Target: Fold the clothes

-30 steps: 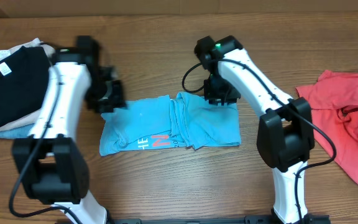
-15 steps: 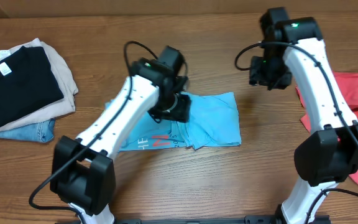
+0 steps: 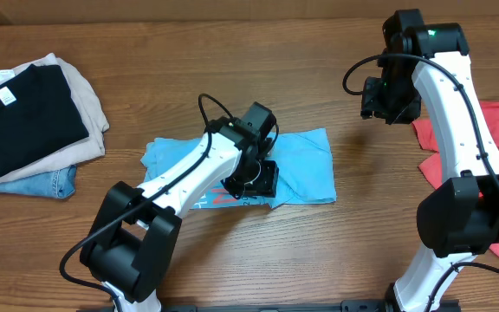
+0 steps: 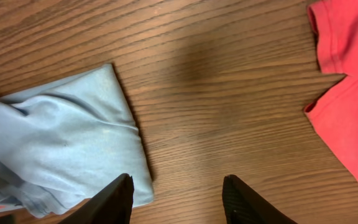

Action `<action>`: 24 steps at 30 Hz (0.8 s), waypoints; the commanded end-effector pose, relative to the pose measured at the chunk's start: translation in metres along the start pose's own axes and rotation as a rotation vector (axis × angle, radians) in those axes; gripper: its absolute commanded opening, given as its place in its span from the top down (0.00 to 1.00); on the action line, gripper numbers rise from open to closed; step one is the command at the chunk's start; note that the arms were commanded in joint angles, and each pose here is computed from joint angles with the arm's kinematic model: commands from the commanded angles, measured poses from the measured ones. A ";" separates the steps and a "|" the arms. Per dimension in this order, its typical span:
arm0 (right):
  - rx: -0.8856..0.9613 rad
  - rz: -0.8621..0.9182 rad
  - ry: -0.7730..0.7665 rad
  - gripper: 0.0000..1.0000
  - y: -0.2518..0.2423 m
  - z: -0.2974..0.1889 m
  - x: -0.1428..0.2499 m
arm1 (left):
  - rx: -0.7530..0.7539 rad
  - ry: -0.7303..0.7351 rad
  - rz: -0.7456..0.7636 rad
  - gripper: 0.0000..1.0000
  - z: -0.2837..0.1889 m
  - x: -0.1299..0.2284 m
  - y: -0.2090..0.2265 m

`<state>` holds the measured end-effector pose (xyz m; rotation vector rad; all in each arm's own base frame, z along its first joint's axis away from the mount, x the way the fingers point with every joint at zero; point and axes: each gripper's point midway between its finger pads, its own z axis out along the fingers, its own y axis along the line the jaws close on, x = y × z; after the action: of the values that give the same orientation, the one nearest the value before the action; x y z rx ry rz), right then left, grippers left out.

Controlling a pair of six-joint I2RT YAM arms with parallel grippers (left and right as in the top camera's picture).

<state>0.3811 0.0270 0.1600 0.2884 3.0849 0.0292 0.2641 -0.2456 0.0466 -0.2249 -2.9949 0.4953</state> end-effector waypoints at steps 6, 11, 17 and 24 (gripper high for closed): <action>-0.007 -0.004 -0.016 0.50 0.000 -0.006 -0.002 | -0.010 0.013 -0.070 0.46 0.022 0.007 0.011; -0.007 -0.004 -0.016 0.50 0.000 -0.006 -0.002 | 0.009 -0.016 -0.066 0.46 0.032 0.004 0.012; -0.007 -0.004 -0.015 0.50 0.000 -0.006 -0.002 | 0.014 -0.047 -0.062 0.66 0.034 -0.003 0.012; -0.007 -0.004 -0.016 0.50 0.000 -0.006 -0.002 | 0.053 -0.031 -0.058 0.93 0.033 -0.001 0.005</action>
<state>0.3799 0.0270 0.1600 0.2895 3.0899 0.0298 0.2677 -0.2486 0.0165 -0.1271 -3.0387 0.5551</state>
